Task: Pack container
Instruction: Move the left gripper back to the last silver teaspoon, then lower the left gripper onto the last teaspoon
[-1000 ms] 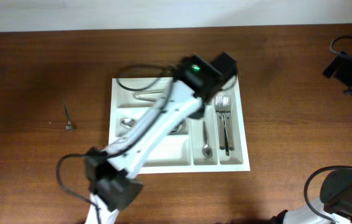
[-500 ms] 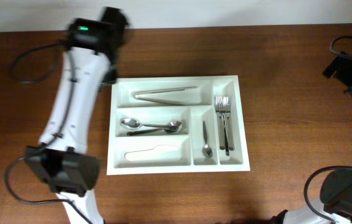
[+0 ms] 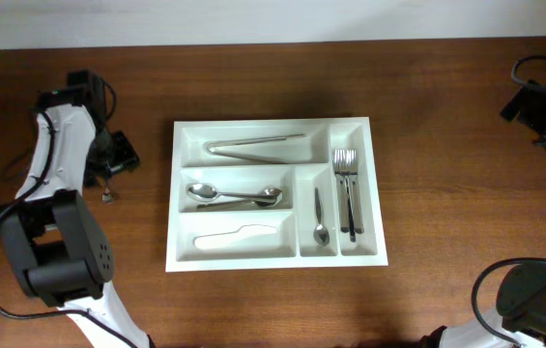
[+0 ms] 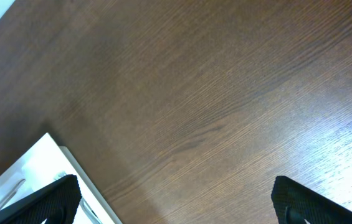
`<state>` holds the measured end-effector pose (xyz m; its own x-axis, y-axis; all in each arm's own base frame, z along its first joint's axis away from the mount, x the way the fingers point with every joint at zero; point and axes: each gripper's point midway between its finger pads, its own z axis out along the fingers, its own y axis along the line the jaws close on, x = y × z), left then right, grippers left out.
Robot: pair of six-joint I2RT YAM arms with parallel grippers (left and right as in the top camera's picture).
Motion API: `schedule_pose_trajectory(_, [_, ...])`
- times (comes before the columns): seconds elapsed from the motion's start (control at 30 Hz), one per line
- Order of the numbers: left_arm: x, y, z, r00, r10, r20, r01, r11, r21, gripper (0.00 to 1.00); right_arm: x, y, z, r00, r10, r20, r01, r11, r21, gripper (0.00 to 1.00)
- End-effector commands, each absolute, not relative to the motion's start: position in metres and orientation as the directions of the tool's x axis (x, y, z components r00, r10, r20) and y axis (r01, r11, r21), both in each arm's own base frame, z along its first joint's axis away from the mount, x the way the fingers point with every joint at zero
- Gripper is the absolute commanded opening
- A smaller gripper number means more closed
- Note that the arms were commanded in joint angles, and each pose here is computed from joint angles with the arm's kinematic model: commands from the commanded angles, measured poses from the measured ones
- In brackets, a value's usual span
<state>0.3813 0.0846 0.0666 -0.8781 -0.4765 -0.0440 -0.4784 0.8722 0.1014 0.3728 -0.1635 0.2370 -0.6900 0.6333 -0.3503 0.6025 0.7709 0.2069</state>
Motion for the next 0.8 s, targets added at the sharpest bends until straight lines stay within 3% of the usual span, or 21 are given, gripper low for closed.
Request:
schedule_pose_trajectory(0.0, [0.38,0.078,0.057,-0.893,-0.449,-0.032,-0.45,0.891,0.067,0.69,0.372,-0.164,0.246,-0.676,0.637,-0.37,0.605,0.767,0.216,0.99])
schedule_pose_trajectory(0.27, [0.363,0.093,0.026,-0.868,-0.496,-0.019,-0.495,0.864,0.088,0.68,0.372,-0.164,0.246,-0.676,0.637,-0.37,0.604,0.767,0.216,0.99])
schedule_pose_trajectory(0.47, [0.348,0.12,0.02,-0.922,-0.388,-0.022,-0.38,0.888,0.258,0.56,0.372,-0.164,0.246,-0.676,0.637,-0.37,0.604,0.767,0.216,0.99])
schedule_pose_trajectory(0.77, [0.364,0.125,0.02,-0.969,-0.24,-0.05,-0.245,0.933,0.264,0.56,0.372,-0.164,0.246,-0.676,0.637,-0.37,0.605,0.767,0.216,0.99])
